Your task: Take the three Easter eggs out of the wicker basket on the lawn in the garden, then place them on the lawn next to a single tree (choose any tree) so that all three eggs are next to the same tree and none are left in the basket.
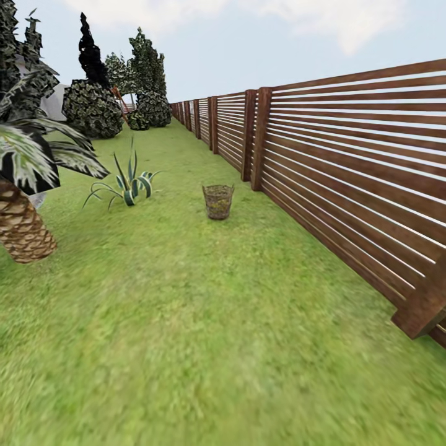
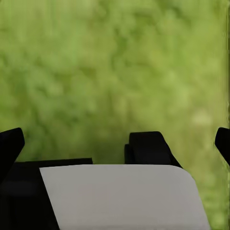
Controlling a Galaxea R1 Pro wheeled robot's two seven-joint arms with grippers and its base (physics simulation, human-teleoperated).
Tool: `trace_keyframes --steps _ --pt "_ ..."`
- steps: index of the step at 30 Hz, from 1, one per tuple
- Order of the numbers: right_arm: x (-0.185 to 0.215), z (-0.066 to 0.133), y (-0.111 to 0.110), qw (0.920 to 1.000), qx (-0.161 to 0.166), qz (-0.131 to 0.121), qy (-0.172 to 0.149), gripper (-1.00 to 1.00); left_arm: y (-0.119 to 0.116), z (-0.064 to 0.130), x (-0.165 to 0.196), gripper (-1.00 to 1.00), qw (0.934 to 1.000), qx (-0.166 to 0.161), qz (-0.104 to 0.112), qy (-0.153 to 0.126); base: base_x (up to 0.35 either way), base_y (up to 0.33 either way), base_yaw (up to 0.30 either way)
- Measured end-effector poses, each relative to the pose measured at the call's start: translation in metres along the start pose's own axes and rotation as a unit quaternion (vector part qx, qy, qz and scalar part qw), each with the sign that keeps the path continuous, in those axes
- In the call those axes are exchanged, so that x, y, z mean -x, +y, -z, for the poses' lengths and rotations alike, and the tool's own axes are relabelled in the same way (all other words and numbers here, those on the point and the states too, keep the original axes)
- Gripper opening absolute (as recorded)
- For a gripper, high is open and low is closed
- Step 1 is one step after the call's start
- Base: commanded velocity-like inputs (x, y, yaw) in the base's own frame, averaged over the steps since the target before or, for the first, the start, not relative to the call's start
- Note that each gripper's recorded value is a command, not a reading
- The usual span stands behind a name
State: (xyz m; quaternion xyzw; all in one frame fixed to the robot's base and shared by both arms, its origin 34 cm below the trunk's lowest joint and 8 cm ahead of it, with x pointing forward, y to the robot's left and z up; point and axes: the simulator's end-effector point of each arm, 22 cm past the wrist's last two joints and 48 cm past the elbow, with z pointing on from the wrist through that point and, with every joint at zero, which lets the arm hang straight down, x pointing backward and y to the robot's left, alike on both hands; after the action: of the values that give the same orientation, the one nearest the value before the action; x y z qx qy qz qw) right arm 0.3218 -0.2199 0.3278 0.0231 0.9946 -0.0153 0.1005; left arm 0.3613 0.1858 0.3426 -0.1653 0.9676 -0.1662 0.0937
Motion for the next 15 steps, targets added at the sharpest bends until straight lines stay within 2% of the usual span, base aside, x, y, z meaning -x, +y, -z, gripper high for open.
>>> trace_keyframes --steps 15 --pt "0.0001 0.0 -0.0001 1.0 0.0 0.0 0.0 1.0 0.0016 0.0004 0.0006 1.0 1.0 0.001 0.0 0.0 0.313 -0.11 0.0"
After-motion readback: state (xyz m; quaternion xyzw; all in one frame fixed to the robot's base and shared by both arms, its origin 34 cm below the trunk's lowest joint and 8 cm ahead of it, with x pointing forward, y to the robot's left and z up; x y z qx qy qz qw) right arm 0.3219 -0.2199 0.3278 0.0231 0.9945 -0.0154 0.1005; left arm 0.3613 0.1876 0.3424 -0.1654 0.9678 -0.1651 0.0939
